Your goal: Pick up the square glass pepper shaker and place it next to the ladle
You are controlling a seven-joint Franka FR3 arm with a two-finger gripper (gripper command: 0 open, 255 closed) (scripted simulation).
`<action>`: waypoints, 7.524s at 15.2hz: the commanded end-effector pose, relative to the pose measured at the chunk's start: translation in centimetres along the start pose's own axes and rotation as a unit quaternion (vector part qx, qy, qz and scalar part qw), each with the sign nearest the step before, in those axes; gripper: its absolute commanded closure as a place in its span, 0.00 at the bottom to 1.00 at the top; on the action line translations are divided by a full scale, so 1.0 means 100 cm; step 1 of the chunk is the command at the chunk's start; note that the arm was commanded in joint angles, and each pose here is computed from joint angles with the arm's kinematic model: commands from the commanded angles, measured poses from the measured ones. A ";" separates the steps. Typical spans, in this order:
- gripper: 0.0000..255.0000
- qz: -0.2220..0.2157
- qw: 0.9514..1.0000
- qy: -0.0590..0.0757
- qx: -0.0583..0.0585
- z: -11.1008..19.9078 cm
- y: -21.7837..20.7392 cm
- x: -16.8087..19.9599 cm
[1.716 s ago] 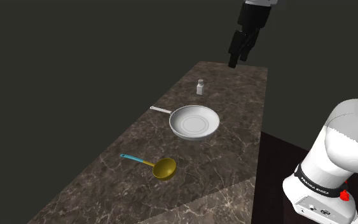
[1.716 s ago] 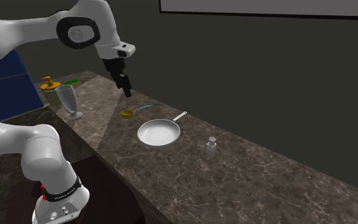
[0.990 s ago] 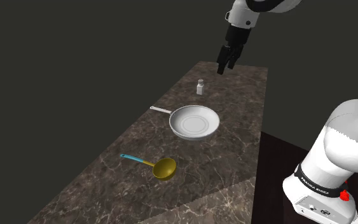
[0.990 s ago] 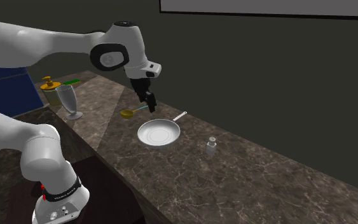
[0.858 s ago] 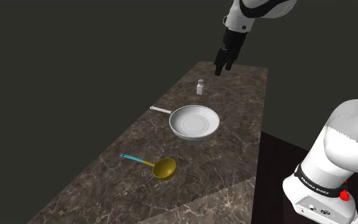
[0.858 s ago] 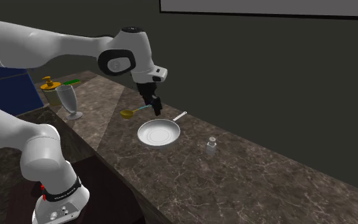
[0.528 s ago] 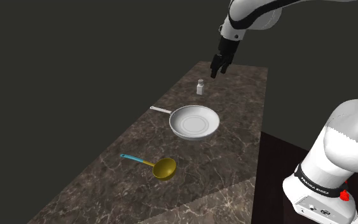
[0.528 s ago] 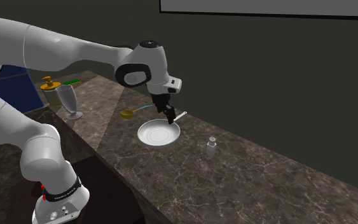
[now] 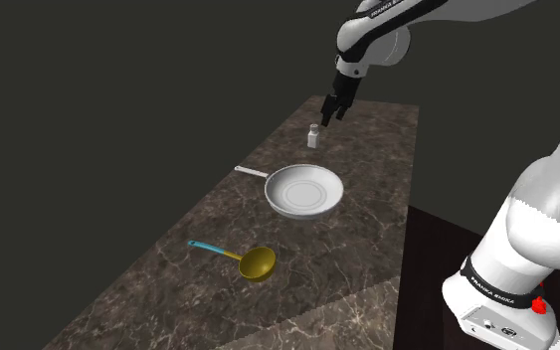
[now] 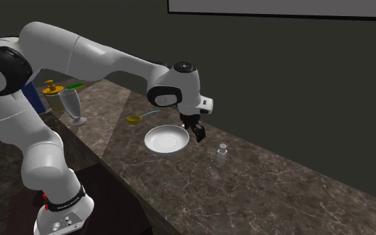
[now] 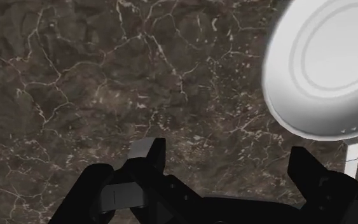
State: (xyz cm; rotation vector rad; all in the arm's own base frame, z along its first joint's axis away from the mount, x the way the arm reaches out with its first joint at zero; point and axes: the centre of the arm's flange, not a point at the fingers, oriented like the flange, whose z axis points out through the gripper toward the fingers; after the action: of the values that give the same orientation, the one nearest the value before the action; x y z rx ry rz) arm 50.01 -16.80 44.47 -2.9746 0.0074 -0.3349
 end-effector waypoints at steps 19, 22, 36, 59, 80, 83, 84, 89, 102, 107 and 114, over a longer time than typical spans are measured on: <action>0.00 0.013 1.000 0.021 0.015 0.127 0.099 0.070; 0.00 0.013 1.000 0.021 0.015 0.127 0.099 0.070; 1.00 0.013 1.000 0.021 0.015 0.127 0.099 0.070; 1.00 0.013 1.000 0.021 0.015 0.010 0.081 0.097; 1.00 0.013 1.000 0.021 0.015 -0.029 -0.063 0.029; 1.00 0.013 1.000 0.021 0.015 -0.029 -0.098 0.010; 1.00 0.013 1.000 0.021 0.015 -0.028 -0.110 0.004; 1.00 0.013 1.000 0.021 0.015 -0.027 -0.167 -0.029; 1.00 0.013 1.000 0.021 0.015 -0.024 -0.317 -0.113; 1.00 0.013 1.000 0.021 0.015 -0.023 -0.374 -0.145; 1.00 0.013 1.000 0.021 0.015 -0.021 -0.455 -0.190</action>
State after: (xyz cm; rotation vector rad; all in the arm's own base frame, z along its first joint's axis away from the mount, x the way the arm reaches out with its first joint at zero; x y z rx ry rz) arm 31.20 27.22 48.83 -2.9358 0.0417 -0.3903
